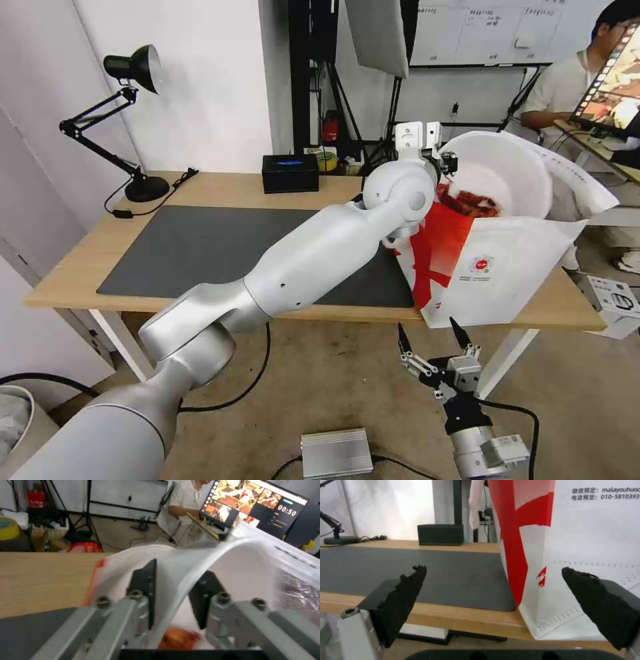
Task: Pick up the trash from the table and place it into the takeout bag.
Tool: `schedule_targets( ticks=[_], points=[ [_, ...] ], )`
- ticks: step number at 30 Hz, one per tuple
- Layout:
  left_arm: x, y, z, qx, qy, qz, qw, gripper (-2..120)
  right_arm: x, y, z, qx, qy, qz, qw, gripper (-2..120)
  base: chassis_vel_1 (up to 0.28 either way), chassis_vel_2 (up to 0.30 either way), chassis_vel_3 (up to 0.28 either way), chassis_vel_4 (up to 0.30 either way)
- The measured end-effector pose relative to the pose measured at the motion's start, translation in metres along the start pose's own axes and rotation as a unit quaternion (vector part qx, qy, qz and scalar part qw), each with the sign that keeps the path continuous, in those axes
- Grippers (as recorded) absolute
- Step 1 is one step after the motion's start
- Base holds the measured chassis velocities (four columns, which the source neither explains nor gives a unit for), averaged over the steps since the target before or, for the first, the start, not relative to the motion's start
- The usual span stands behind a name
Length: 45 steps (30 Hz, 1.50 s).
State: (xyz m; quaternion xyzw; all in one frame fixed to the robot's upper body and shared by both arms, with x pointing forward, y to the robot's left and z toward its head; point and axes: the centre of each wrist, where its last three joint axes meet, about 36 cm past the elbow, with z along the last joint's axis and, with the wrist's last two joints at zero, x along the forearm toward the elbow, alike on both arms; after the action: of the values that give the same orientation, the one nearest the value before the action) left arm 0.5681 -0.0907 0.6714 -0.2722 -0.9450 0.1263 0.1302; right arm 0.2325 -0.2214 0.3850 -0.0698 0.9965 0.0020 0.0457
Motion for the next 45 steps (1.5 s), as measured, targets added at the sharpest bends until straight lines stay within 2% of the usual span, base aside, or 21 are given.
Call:
schedule_targets(
  ticks=[2, 5, 9, 10, 12, 13, 16, 20, 25, 28, 29, 31, 32, 34, 36, 37, 40, 41, 43, 44, 45],
  points=[
    [0.0, 0.0, 0.0, 0.0, 0.0, 0.001, 1.0, 35, 0.0, 0.0, 0.0, 0.0, 0.0, 0.0, 1.0, 100, 0.0, 0.0, 0.0, 0.0],
    [0.0, 0.0, 0.002, -0.001, 0.001, 0.003, 1.0, 50, 0.0, 0.0, 0.0, 0.0, 0.0, 0.0, 1.0, 100, 0.0, 0.0, 0.0, 0.0],
    [0.0, 0.0, 0.004, 0.0, 0.004, 0.003, 1.0, 63, 0.0, 0.0, 0.0, 0.0, 0.0, 0.0, 1.0, 100, 0.0, 0.0, 0.0, 0.0],
    [0.0, 0.0, 0.004, 0.0, 0.004, 0.003, 1.0, 63, 0.0, 0.0, 0.0, 0.0, 0.0, 0.0, 1.0, 100, 0.0, 0.0, 0.0, 0.0],
    [0.0, 0.001, 0.006, 0.0, 0.004, 0.003, 1.0, 75, 0.0, 0.0, 0.0, 0.0, 0.0, 0.0, 1.0, 100, 0.0, 0.0, 0.0, 0.0],
    [0.0, 0.001, 0.006, 0.0, 0.004, 0.003, 1.0, 75, 0.0, 0.0, 0.0, 0.0, 0.0, 0.0, 1.0, 100, 0.0, 0.0, 0.0, 0.0],
    [0.0, 0.001, 0.007, 0.0, 0.004, 0.004, 1.0, 89, 0.0, 0.0, 0.0, 0.0, 0.0, 0.0, 1.0, 100, 0.0, 0.0, 0.0, 0.0],
    [0.001, 0.003, 0.002, 0.0, -0.004, 0.009, 1.0, 99, 0.0, 0.0, 0.0, 0.0, 0.0, 0.0, 1.0, 100, 0.0, 0.0, 0.0, 0.0],
    [0.003, 0.006, -0.007, 0.0, -0.018, 0.025, 0.9995, 100, 0.0, 0.0, 0.0, 0.0, 0.0, 0.0, 1.0, 100, 0.0, 0.0, 0.0, 0.0],
    [0.007, 0.009, -0.014, -0.012, -0.044, 0.059, 0.9972, 100, 0.0, 0.0, 0.0, 0.0, 0.0, 0.0, 1.0, 100, 0.0, 0.0, 0.0, 0.0],
    [0.007, 0.009, -0.014, -0.012, -0.044, 0.059, 0.9972, 100, 0.0, 0.0, 0.0, 0.0, 0.0, 0.0, 1.0, 100, 0.0, 0.0, 0.0, 0.0],
    [0.009, 0.013, -0.015, -0.034, -0.063, 0.076, 0.9945, 100, 0.0, 0.0, 0.0, 0.0, 0.0, 0.0, 1.0, 100, 0.0, 0.0, 0.0, 0.0],
    [0.01, 0.02, -0.014, -0.054, -0.075, 0.082, 0.9923, 100, 0.0, 0.0, 0.0, 0.0, 0.0, 0.0, 1.0, 100, 0.0, 0.0, 0.0, 0.0],
    [0.01, 0.026, -0.013, -0.068, -0.082, 0.085, 0.9907, 100, 0.0, 0.0, 0.0, 0.0, 0.0, 0.0, 1.0, 100, 0.0, 0.0, 0.0, 0.0],
    [0.012, 0.046, -0.009, -0.111, -0.105, 0.085, 0.9846, 100, 0.0, 0.0, 0.0, 0.0, 0.0, 0.0, 1.0, 100, 0.0, 0.0, 0.0, 0.0],
    [0.012, 0.046, -0.009, -0.111, -0.105, 0.085, 0.9846, 100, 0.0, 0.0, 0.0, 0.0, 0.0, 0.0, 1.0, 100, 0.0, 0.0, 0.0, 0.0],
    [0.015, 0.088, 0.003, -0.175, -0.129, 0.072, 0.9735, 100, 0.0, 0.0, 0.0, 0.0, 0.0, 0.0, 1.0, 100, 0.0, 0.0, 0.0, 0.0],
    [0.015, 0.088, 0.003, -0.175, -0.129, 0.072, 0.9735, 100, 0.0, 0.0, 0.0, 0.0, 0.0, 0.0, 1.0, 100, 0.0, 0.0, 0.0, 0.0],
    [0.019, 0.112, 0.013, -0.197, -0.134, 0.059, 0.9693, 100, 0.0, 0.0, 0.0, 0.0, 0.0, 0.0, 1.0, 100, 0.0, 0.0, 0.0, 0.0],
    [0.019, 0.112, 0.013, -0.197, -0.134, 0.059, 0.9693, 100, 0.0, 0.0, 0.0, 0.0, 0.0, 0.0, 1.0, 100, 0.0, 0.0, 0.0, 0.0],
    [0.023, 0.124, 0.018, -0.202, -0.134, 0.053, 0.9687, 100, 0.0, 0.0, 0.0, 0.0, 0.0, 0.0, 1.0, 100, 0.0, 0.0, 0.0, 0.0]
  ],
)
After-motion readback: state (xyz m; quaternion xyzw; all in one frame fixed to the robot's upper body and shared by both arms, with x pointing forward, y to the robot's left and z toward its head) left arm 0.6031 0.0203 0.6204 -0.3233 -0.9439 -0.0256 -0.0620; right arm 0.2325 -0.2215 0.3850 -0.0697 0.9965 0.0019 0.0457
